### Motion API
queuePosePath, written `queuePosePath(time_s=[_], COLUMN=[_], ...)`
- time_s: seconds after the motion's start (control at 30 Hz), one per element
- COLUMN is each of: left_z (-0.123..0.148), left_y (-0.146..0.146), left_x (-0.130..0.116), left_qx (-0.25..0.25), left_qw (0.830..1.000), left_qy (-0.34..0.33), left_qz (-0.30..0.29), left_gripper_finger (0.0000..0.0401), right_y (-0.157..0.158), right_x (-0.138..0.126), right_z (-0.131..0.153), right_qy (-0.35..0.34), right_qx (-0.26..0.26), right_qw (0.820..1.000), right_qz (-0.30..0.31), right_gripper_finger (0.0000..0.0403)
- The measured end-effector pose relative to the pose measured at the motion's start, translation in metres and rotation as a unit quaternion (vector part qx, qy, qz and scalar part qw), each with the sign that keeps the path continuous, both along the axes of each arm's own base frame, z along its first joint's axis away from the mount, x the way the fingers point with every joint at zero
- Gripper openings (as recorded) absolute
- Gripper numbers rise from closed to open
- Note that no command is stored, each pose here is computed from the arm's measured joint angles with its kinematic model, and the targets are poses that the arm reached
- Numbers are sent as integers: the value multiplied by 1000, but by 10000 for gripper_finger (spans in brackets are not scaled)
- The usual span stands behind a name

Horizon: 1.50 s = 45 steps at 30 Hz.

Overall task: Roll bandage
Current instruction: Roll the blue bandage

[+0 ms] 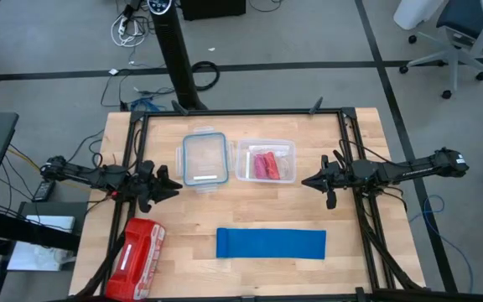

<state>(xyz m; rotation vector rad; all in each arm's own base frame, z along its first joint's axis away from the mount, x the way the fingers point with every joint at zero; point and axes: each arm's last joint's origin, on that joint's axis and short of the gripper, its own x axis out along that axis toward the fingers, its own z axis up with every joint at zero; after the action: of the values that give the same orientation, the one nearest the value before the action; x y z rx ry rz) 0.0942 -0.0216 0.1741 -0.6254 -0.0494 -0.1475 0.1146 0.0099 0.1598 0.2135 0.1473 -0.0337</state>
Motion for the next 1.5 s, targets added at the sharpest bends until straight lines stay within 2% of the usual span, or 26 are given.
queuePosePath(time_s=[0.07,0.2,0.37,0.57,0.77,0.93,1.03,1.2,1.33,1.5], left_z=[0,4,5,23,61,94,108,117,116,107], left_y=[0,3,4,3,-5,-22,-37,-63,-83,-102], left_x=[0,0,0,9,40,84,113,151,166,174], left_qx=[12,43,81,150,220,264,299,327,303,267], left_qw=[1000,997,994,983,967,956,941,917,906,893], left_qy=[-3,-23,-20,29,81,122,159,225,288,356], left_qz=[4,54,72,98,99,42,6,-38,-62,-65], left_gripper_finger=[161,161,161,161,161,161,161,161,161,161], right_y=[0,0,0,-5,-5,1,6,18,31,45], right_x=[0,0,1,2,4,9,16,37,58,81], right_z=[1,2,7,25,35,48,64,87,98,85], right_qy=[-6,-13,-37,-134,-186,-183,-148,-13,69,195], right_qx=[1,26,38,47,48,61,62,38,23,-15], right_qw=[1000,1000,999,988,979,981,985,996,992,973], right_qz=[0,-3,-8,-67,-63,21,61,85,104,124], right_gripper_finger=[9,9,9,3,4,7,4,2,3,4])
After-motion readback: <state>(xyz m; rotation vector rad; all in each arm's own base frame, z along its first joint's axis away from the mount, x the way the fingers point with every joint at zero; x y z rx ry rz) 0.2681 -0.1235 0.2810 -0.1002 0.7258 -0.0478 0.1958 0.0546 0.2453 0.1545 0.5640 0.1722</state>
